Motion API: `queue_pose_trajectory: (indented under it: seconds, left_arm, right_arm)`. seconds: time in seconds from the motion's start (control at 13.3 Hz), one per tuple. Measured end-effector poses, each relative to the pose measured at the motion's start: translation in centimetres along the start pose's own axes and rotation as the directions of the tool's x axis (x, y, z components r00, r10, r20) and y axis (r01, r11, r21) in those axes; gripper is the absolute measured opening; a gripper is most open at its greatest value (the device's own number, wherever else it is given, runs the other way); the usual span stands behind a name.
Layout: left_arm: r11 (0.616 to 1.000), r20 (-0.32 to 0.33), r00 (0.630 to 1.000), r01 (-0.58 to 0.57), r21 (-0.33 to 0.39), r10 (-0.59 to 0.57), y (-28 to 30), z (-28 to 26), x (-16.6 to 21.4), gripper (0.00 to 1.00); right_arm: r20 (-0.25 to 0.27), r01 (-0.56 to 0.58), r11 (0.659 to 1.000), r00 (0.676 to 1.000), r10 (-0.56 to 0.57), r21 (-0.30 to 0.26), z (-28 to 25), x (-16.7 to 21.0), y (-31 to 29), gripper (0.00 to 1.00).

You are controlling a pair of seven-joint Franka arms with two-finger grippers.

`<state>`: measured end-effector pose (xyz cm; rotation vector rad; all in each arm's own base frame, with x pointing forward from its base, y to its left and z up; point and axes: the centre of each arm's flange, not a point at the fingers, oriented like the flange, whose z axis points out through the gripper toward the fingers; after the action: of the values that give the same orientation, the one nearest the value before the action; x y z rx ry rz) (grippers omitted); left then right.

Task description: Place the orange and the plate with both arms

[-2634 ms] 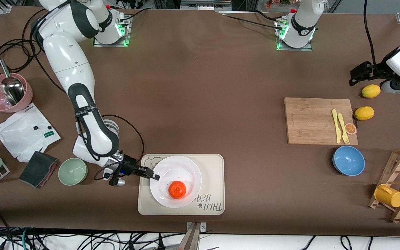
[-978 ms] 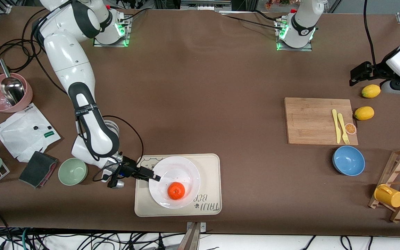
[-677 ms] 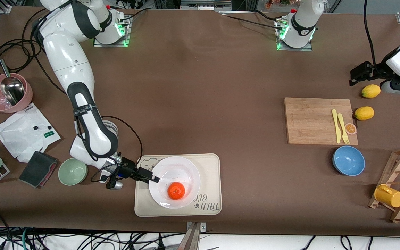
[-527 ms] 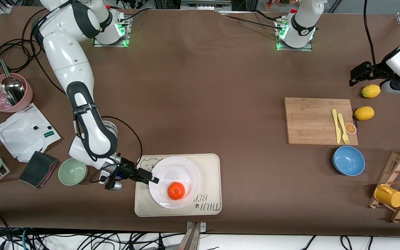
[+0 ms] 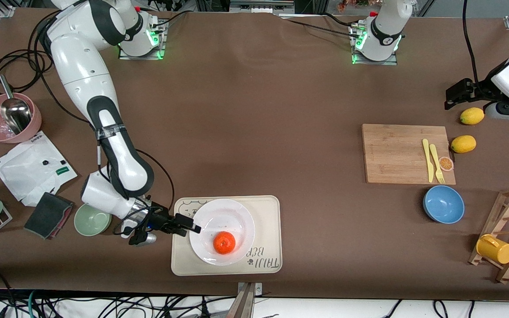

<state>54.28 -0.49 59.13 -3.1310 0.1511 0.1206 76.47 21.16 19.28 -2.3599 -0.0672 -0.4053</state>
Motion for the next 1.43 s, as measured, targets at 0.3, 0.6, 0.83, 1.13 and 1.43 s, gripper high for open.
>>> queue_pose_trajectory:
  seconds: [0.3, 0.6, 0.83, 1.13, 1.43]
  left_arm:
    - [1.000, 0.000, 1.000, 0.000, 0.000, 0.000, 0.0, 0.0, 0.0, 1.00]
    - [1.000, 0.001, 1.000, 0.000, 0.000, 0.000, 0.0, 0.0, 0.0, 1.00]
    - [1.000, 0.001, 1.000, 0.000, 0.000, 0.000, 0.0, 0.1, 0.0, 1.00]
    - [1.000, 0.002, 1.000, 0.000, 0.000, 0.000, 0.0, 0.1, 0.1, 1.00]
    - [1.000, 0.002, 1.000, 0.000, 0.000, 0.000, 0.0, 0.1, 0.1, 1.00]
  right_arm:
    - [0.195, 0.171, 0.974, 0.971, -0.141, -0.146, -2.1, 0.4, -2.5, 1.00]
    - [0.433, 0.234, 0.929, 0.896, -0.093, -0.286, -9.8, 1.3, -2.6, 1.00]
    - [0.548, 0.264, 0.860, 0.836, 0.022, -0.438, -15.0, 1.0, -3.5, 1.00]
    - [0.549, 0.191, 0.803, 0.813, 0.193, -0.565, -18.6, -0.4, -5.7, 1.00]
    - [0.537, 0.166, 0.786, 0.810, 0.235, -0.596, -24.0, -0.8, -8.2, 1.00]
